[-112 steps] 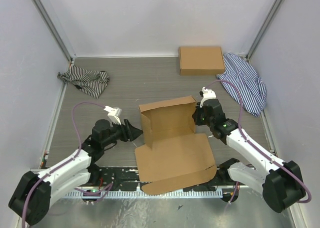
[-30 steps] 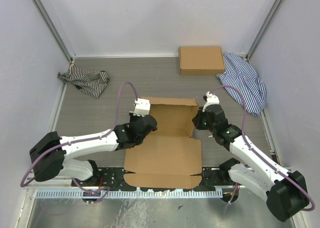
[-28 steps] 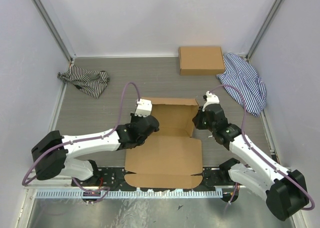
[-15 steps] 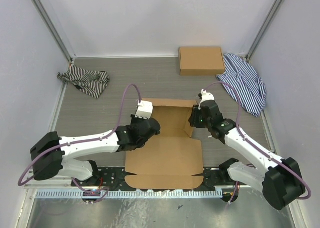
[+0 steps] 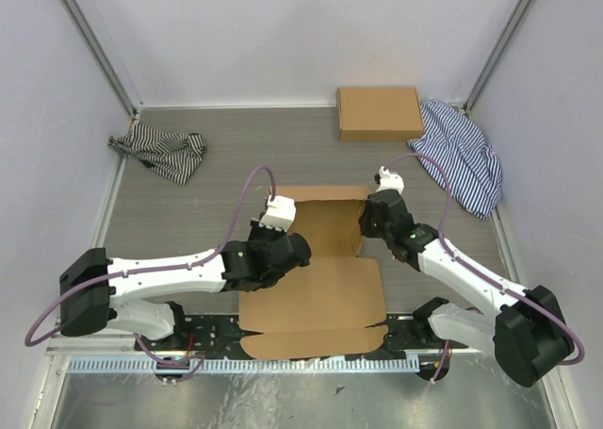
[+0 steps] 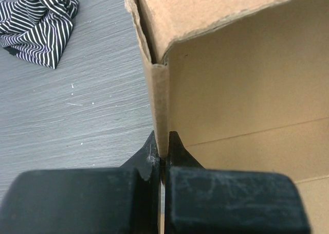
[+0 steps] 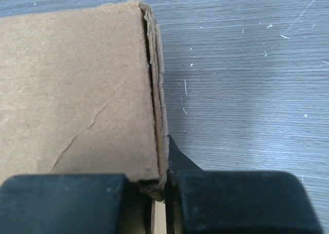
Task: Fold the paper box
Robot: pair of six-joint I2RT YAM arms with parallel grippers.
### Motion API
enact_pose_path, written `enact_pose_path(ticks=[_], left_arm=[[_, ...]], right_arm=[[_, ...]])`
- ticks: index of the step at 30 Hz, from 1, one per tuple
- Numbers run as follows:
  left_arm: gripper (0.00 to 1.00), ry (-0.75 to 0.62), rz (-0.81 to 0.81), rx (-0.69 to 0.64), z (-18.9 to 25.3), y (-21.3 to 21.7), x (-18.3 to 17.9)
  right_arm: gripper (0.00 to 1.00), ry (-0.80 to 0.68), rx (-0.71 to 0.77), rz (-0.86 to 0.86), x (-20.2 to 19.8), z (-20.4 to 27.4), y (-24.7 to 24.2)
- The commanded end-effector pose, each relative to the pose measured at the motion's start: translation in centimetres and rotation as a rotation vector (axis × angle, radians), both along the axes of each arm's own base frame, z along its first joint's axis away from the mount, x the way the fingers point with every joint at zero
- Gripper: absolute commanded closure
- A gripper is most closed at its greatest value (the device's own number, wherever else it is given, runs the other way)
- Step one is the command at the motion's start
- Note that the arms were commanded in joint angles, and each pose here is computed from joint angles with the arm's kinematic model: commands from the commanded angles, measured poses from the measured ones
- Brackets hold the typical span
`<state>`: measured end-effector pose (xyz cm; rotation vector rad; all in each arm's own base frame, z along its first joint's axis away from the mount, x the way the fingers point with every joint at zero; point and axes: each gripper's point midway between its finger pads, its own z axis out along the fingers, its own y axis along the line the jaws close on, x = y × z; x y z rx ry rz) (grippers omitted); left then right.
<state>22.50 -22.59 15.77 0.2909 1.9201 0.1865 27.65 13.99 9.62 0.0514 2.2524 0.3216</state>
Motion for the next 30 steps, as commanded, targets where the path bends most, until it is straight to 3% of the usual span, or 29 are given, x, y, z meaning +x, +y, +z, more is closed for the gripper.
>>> enact_pose_path(ticks=[1, 8, 11, 16, 30], left_arm=[[1.00, 0.005, -0.016, 0.005, 0.6, -1.1, -0.9], [1.00, 0.007, 0.001, 0.028, 1.0, -0.9, -0.9], [1.00, 0.007, 0.001, 0.031, 0.9, -0.6, -0.9], [1.00, 0.005, 0.008, 0.035, 0.9, 0.0, -1.0], [1.00, 0.048, 0.059, 0.043, -0.3, 1.7, -1.0]], right_arm=[[0.99, -0.099, -0.086, -0.166, 1.9, 2.2, -2.3], [0.98, -0.089, -0.092, -0.141, 1.8, 2.1, -1.6], [0.72, -0.076, -0.071, -0.098, 1.8, 2.1, -0.7], [0.48, -0.109, -0.020, -0.086, 1.5, 3.8, -0.3], [0.44, -0.180, 0.055, 0.071, -2.3, 9.8, 0.0]])
